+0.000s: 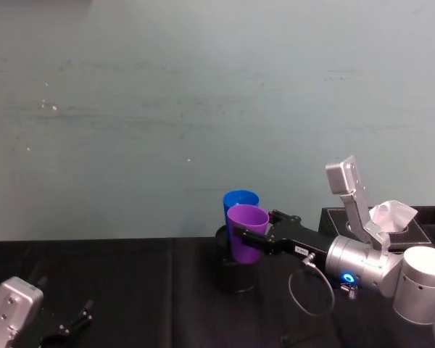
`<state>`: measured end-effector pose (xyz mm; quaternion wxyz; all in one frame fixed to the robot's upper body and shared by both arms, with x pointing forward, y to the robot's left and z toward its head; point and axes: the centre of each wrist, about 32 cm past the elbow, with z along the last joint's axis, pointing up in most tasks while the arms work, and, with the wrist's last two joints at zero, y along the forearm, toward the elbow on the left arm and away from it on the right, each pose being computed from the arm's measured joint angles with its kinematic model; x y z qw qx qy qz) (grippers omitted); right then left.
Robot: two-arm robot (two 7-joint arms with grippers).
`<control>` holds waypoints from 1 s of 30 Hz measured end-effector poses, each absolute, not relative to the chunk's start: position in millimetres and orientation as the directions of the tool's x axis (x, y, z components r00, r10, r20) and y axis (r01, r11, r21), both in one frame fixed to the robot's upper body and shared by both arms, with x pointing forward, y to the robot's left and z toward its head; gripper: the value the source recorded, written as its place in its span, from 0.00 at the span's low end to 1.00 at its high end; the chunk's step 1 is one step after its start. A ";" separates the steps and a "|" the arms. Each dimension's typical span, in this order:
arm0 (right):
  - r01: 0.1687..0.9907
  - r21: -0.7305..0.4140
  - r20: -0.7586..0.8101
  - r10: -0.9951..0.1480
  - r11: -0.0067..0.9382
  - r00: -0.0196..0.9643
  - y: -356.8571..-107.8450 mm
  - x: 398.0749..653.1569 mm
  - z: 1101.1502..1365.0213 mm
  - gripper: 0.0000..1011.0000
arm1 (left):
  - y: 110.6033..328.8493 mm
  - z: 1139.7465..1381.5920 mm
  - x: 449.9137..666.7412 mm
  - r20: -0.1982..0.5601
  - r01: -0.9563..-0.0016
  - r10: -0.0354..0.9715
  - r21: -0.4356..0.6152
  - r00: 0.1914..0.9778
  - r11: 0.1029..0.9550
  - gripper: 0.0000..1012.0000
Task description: Pick up one cup with a gripper and tap it against the other cup.
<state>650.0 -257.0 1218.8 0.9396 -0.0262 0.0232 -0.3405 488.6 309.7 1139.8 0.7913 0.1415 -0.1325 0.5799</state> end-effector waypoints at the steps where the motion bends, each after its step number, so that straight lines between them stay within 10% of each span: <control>1: 0.640 -0.064 -0.026 -0.642 0.766 0.766 -256.9 650.7 1218.8 0.73 | 309.6 1139.8 488.6 0.374 -0.955 0.880 0.070 0.292 0.287 0.99; 30: 0.642 -0.037 -0.034 -0.643 0.766 0.765 -252.6 672.3 1225.1 0.73 | 309.7 1139.8 488.6 0.374 -0.955 0.880 0.070 0.292 0.287 0.99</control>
